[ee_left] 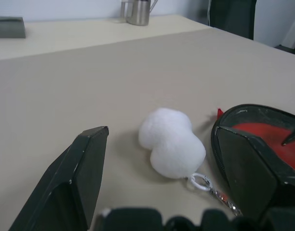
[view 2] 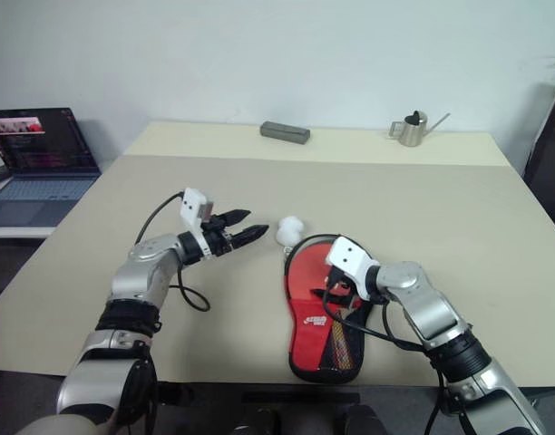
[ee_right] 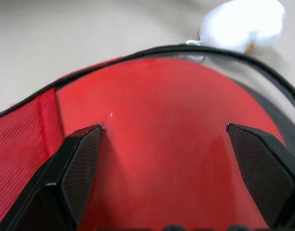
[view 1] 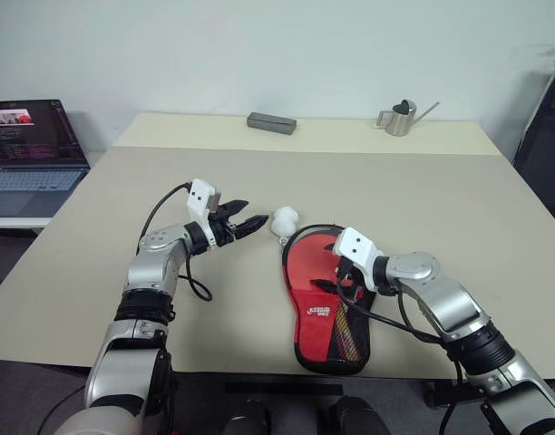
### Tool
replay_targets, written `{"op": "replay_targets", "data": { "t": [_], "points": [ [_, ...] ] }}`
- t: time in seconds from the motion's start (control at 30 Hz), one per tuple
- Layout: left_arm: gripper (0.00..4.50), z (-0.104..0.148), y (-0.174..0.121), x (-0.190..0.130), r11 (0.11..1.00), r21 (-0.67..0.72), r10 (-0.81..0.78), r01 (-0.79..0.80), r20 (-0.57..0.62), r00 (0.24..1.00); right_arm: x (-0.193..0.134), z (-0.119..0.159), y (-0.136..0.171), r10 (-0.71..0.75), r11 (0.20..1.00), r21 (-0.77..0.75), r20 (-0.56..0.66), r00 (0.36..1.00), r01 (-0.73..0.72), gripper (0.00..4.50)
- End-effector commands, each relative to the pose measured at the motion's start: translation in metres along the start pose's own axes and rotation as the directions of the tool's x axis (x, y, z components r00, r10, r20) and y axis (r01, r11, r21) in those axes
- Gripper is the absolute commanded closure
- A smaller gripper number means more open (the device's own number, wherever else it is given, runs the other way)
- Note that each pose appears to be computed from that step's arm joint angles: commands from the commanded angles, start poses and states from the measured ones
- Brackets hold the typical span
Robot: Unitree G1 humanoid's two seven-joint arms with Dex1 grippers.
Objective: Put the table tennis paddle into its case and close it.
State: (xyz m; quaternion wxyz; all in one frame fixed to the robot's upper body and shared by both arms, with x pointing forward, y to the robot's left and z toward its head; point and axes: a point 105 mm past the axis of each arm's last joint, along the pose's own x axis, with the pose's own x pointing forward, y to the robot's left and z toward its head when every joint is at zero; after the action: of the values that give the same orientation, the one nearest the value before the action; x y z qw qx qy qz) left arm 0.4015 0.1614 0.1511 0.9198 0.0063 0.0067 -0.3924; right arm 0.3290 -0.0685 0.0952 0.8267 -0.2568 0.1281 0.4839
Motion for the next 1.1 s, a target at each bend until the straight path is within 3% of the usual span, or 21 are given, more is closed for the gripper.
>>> {"op": "replay_targets", "data": {
  "t": [0.03, 0.27, 0.4, 0.53, 0.7, 0.87, 0.97, 1.1],
  "points": [
    [0.6, 0.031, -0.001, -0.01, 0.999, 0.023, -0.029, 0.027, 0.113, 0.993, 0.001, -0.039, 0.01, 0.027, 0.998, 0.057, -0.154, 0.988, -0.018, 0.03],
    [0.6, 0.047, -0.032, -0.037, 0.975, 0.044, -0.22, 0.217, 0.096, 0.971, 0.0, -0.039, 0.01, 0.025, 0.998, 0.056, -0.155, 0.988, -0.016, 0.03],
    [0.6, 0.052, -0.055, -0.06, 0.937, 0.085, -0.339, 0.338, 0.005, 0.941, 0.0, -0.04, 0.01, 0.023, 0.998, 0.055, -0.152, 0.988, -0.015, 0.03],
    [0.6, 0.039, -0.06, -0.073, 0.919, 0.169, -0.337, 0.356, -0.131, 0.932, 0.001, -0.028, 0.008, 0.02, 0.997, 0.073, -0.09, 0.996, -0.013, 0.03],
    [0.6, 0.04, -0.055, -0.072, 0.938, 0.172, -0.288, 0.302, -0.101, 0.952, -0.008, 0.016, 0.015, 0.101, 0.983, 0.142, 0.102, 0.99, -0.115, 0.03],
    [0.6, 0.042, -0.057, -0.07, 0.939, 0.158, -0.296, 0.305, -0.075, 0.952, -0.043, 0.082, 0.019, 0.194, 0.945, 0.18, 0.371, 0.908, -0.275, 0.03],
    [0.6, 0.043, -0.057, -0.069, 0.939, 0.154, -0.3, 0.307, -0.068, 0.951, -0.053, 0.096, 0.016, 0.193, 0.941, 0.18, 0.411, 0.891, -0.287, 0.03],
    [0.6, 0.042, -0.059, -0.069, 0.931, 0.158, -0.318, 0.328, -0.084, 0.944, -0.051, 0.092, 0.009, 0.155, 0.968, 0.126, 0.369, 0.916, -0.215, 0.03]
  ]
}}
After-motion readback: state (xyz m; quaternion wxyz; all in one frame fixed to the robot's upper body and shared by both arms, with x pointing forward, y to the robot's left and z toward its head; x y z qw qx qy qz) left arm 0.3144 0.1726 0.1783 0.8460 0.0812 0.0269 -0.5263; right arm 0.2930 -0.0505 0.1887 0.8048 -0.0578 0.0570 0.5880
